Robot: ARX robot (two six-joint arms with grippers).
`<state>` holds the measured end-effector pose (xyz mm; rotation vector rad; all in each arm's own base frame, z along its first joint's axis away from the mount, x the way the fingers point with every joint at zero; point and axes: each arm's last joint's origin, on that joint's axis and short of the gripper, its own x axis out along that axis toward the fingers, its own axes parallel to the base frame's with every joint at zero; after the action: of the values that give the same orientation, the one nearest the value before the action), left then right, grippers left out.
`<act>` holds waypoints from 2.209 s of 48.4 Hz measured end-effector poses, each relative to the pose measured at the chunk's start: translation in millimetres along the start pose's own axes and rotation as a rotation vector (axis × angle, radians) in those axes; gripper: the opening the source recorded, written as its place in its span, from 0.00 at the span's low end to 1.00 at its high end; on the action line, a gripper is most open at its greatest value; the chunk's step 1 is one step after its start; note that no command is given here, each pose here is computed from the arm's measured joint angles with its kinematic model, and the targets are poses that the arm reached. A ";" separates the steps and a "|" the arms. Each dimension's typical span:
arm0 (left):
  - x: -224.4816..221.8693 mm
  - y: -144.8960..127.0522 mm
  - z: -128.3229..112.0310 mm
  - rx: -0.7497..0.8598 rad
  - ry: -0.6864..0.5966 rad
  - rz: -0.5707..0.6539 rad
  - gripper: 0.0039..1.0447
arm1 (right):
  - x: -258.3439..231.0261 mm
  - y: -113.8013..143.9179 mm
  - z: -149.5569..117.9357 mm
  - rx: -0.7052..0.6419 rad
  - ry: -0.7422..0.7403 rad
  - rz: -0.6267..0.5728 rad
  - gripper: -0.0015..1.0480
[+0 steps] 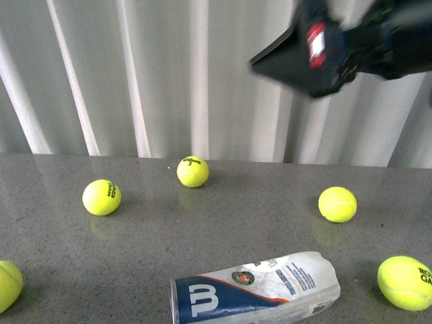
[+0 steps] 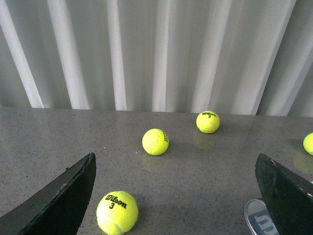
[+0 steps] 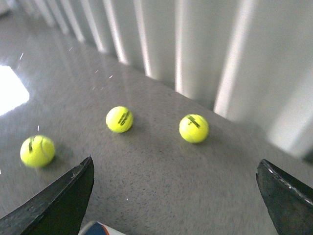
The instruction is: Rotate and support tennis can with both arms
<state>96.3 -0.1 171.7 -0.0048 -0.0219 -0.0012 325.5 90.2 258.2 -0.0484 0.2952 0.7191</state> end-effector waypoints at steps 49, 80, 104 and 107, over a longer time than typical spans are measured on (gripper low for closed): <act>0.0 0.0 0.0 0.000 0.000 0.000 0.94 | -138.2 23.2 -119.6 0.055 -0.284 -0.714 0.03; 0.0 0.0 0.0 0.000 0.000 0.000 0.94 | -163.1 48.9 -152.1 0.058 -0.276 -0.715 0.03; 0.0 0.0 0.0 0.000 0.000 0.000 0.94 | -176.4 59.8 -150.2 0.048 -0.300 -0.716 0.03; 0.0 0.0 0.0 0.000 0.000 0.000 0.94 | -177.9 61.1 -150.6 0.048 -0.300 -0.716 0.03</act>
<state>96.3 -0.1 171.7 -0.0044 -0.0219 -0.0012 121.1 0.3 167.8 0.0021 -0.0044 0.0031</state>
